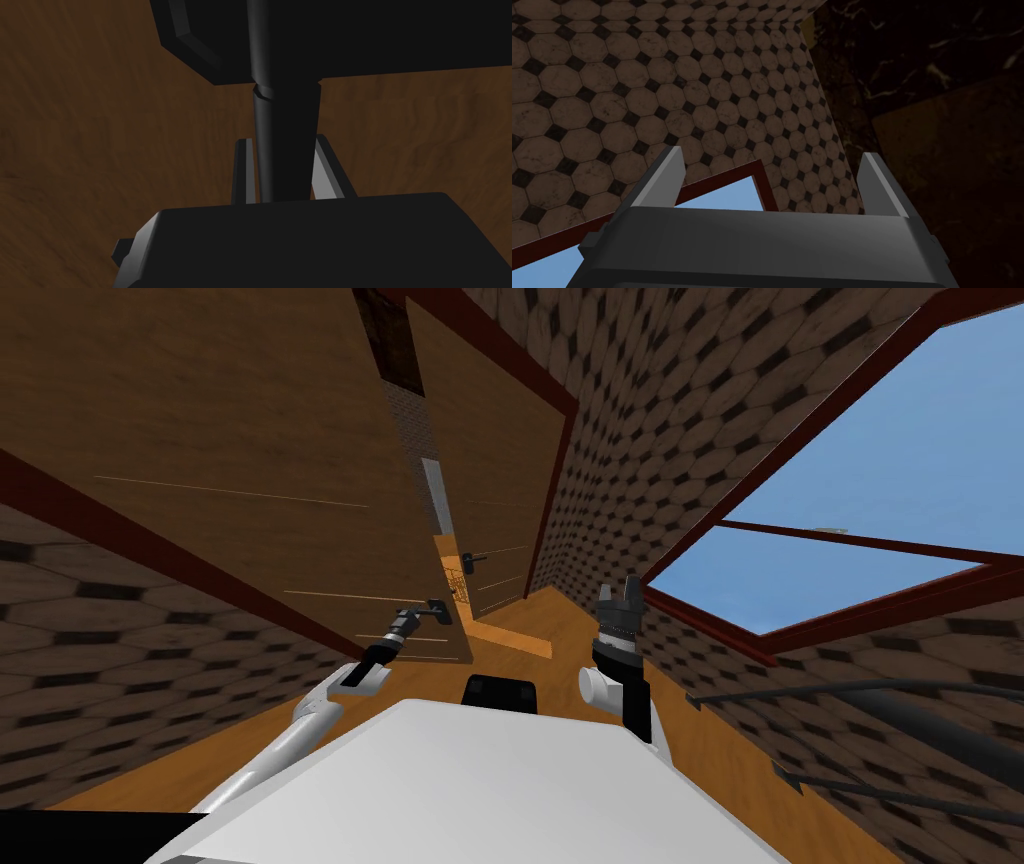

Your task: Pull the door open

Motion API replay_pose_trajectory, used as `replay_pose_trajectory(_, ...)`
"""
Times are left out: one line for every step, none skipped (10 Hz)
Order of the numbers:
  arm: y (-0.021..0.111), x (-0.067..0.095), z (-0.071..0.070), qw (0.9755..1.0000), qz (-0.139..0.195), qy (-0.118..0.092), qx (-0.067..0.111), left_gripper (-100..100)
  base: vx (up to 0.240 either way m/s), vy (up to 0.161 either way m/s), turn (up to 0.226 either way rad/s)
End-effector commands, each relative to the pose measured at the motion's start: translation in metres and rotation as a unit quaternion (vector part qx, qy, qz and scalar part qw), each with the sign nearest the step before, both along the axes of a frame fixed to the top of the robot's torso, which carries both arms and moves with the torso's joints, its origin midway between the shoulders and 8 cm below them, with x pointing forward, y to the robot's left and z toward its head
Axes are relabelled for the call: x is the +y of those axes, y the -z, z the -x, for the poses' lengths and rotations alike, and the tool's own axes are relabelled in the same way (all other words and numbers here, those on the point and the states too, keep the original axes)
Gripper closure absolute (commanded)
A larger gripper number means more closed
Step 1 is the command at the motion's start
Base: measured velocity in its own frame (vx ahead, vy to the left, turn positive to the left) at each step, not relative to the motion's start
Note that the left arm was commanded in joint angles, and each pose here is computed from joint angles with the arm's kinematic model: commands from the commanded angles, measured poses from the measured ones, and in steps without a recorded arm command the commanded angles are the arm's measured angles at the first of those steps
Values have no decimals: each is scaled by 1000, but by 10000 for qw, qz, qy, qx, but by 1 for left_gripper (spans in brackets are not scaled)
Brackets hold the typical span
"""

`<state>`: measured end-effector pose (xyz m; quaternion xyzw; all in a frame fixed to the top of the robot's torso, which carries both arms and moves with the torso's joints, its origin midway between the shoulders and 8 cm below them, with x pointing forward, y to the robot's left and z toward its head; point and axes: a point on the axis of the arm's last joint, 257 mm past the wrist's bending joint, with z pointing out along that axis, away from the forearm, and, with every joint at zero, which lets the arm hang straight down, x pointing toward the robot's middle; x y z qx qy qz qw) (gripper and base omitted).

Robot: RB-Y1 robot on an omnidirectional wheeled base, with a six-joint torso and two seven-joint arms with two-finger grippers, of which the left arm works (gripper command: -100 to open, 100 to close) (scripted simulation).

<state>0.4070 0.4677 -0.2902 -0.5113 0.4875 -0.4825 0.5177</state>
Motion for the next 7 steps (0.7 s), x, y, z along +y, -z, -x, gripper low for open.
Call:
replay_pose_trajectory(2, -9, 9, 9998, 43, 182, 6, 100, -242, 64, -136)
replay_pose_trajectory(2, -11, 12, 9997, 52, 248, 6, 100, -238, 64, -145)
replay_pose_trajectory(0, -3, 10, 9999, 8, 142, 7, 100, -106, 34, -14)
replay_pose_trajectory(3, -4, 17, 9998, 18, 217, 31, 100, -171, 47, -110)
replay_pose_trajectory(3, -5, 19, 9997, 20, 258, 26, 100, -219, 80, -174)
replay_pose_trajectory(3, -6, 22, 9995, 22, 305, 22, 100, -192, 66, -170)
replay_pose_trajectory(3, -6, 26, 9994, 25, 357, 18, 100, -211, 53, -148)
